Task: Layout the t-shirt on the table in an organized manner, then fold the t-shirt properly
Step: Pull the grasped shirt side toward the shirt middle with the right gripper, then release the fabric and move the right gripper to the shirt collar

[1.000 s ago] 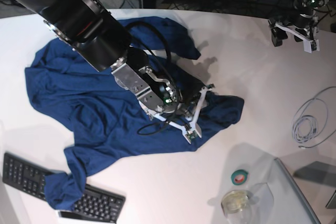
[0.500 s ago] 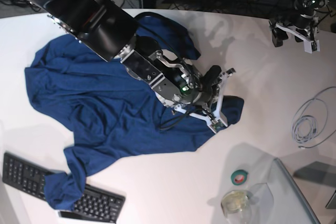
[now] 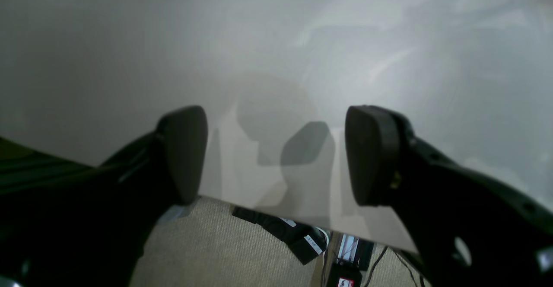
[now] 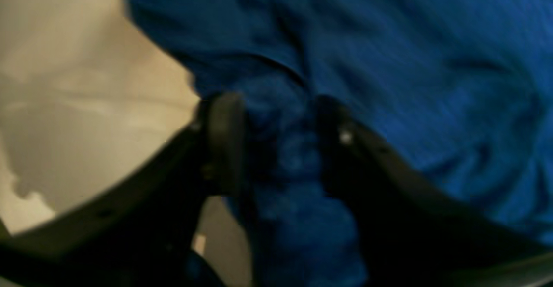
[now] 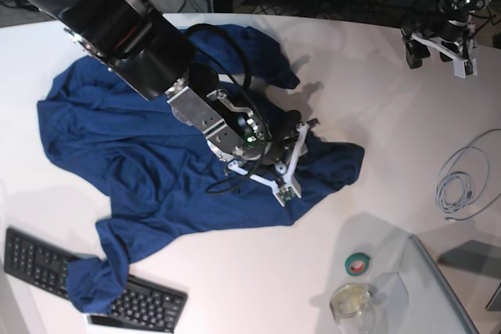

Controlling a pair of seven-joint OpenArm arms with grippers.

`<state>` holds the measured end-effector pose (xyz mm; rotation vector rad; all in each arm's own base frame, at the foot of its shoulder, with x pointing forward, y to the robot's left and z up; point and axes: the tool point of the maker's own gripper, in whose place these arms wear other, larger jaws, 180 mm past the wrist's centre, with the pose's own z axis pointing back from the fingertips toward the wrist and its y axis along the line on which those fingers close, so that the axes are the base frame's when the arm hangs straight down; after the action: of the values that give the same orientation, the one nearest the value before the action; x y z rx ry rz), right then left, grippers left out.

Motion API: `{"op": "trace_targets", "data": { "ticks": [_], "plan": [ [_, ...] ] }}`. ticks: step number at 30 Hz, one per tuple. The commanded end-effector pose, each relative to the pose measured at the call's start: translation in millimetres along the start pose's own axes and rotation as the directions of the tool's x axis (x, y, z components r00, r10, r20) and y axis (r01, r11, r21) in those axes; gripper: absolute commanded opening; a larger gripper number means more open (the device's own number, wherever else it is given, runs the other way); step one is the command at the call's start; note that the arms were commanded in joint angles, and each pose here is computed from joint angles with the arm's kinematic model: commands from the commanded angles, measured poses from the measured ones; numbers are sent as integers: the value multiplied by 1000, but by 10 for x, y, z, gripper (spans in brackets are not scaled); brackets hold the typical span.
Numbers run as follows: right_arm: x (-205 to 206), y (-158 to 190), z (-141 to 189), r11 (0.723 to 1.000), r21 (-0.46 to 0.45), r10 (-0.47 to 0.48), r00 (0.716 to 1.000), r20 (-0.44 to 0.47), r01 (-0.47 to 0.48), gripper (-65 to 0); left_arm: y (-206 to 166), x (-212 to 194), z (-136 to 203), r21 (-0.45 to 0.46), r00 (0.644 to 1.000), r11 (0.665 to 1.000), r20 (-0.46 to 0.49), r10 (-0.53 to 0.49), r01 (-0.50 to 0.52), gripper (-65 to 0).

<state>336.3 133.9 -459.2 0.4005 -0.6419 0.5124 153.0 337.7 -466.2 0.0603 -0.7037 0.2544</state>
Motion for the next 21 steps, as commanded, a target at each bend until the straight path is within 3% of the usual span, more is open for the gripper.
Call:
{"op": "trace_targets", "data": {
  "ticks": [1, 7, 11, 15, 17, 21],
  "plan": [
    [331, 114, 24, 1000, 24, 10, 997, 79, -12, -474, 51, 149, 28, 6, 999, 1000, 44, -10, 10, -173],
    [308, 159, 27, 999, 33, 19, 997, 73, -22, -650, 45, 171, 17, 5, 999, 1000, 49, -8, 8, -173],
    [281, 504, 95, 990, 96, 96, 993, 61, -102, -650, 46, 165, 15, 5, 999, 1000, 48, -7, 7, -173],
    [317, 660, 165, 988, 127, 77, 992, 96, -89, -645, 47, 162, 14, 5, 999, 1000, 48, -7, 6, -173],
    [345, 632, 158, 989, 120, 76, 991, 110, -89, -585, 48, 157, 13, 6, 999, 1000, 46, -6, 6, -173],
    [387, 438, 138, 997, 65, 21, 993, 118, -29, -305, 120, 146, 42, 23, 999, 1000, 48, 3, -4, -173]
  ]
}}
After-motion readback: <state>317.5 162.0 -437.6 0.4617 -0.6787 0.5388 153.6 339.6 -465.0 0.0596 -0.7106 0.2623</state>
